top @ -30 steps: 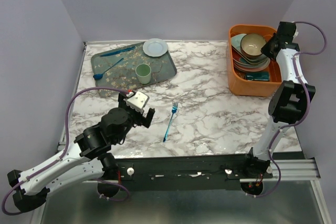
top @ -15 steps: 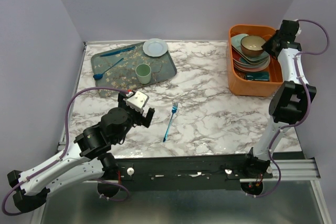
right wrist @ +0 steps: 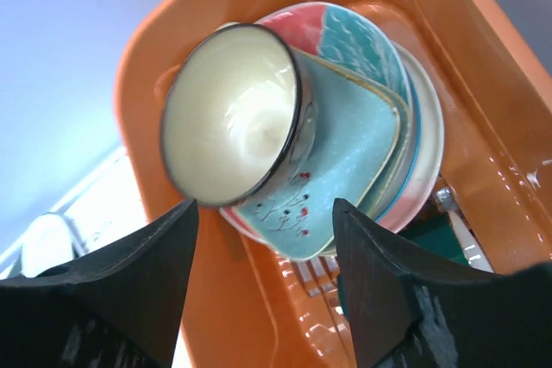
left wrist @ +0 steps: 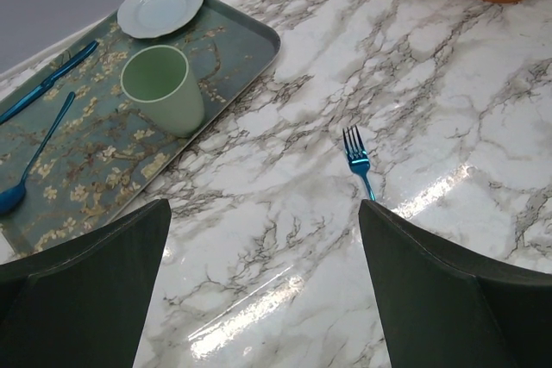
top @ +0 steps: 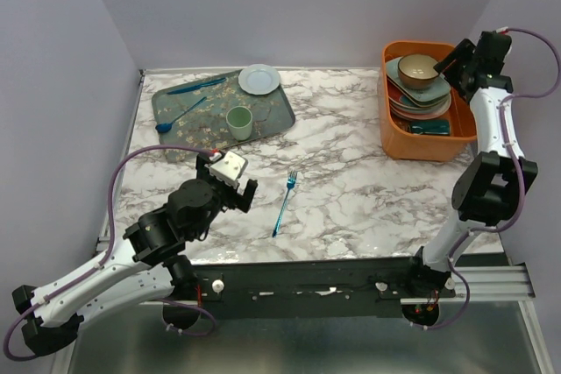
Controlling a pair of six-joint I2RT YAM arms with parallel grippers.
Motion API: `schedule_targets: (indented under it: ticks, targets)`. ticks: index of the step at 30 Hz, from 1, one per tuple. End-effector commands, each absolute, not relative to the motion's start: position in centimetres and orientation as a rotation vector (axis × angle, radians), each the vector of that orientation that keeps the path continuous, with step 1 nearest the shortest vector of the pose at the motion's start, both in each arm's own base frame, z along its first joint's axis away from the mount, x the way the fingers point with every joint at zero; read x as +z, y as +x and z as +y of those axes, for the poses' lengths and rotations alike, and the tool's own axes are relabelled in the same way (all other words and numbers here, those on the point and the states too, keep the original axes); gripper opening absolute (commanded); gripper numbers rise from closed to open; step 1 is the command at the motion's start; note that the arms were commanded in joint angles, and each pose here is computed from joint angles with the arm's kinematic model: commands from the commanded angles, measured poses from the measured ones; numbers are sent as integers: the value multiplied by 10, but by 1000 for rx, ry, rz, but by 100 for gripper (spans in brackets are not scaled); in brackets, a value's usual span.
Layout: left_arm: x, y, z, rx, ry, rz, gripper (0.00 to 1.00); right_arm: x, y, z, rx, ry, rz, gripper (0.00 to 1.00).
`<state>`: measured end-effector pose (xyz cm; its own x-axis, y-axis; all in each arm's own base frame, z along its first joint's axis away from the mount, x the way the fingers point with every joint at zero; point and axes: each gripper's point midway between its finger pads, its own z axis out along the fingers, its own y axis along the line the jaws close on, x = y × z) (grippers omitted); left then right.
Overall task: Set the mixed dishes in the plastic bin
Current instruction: Place the bowl in the plastic bin, then reset both arms
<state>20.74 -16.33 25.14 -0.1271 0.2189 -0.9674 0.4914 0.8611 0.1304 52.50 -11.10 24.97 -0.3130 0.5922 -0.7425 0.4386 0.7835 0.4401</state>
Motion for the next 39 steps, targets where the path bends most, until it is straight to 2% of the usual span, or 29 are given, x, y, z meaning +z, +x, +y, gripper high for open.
schedule_targets:
  ticks: [1, 9, 13, 16, 20, 26, 39]
  targets:
    - [254, 206, -161, -265, 547, 1698, 99, 281, 508, -100, 264, 712, 1869, 73]
    - [257, 204, -158, -281, 527, 1688, 99, 298, 469, -71, 331, 534, 1840, 80]
    - [262, 203, -156, -305, 502, 1676, 99, 313, 439, -49, 349, 320, 1832, 94]
    - [265, 202, -156, -333, 489, 1673, 99, 323, 409, -20, 407, 84, 1813, 98]
    - [268, 205, -156, -368, 448, 1685, 99, 332, 365, 16, 467, -208, 1745, 100]
    - [278, 213, -150, -470, 322, 1689, 99, 344, 318, 38, 438, -401, 1671, 100]
    - [280, 247, -105, -404, -20, 1748, 99, 369, 270, 62, 528, -404, 1645, 100]
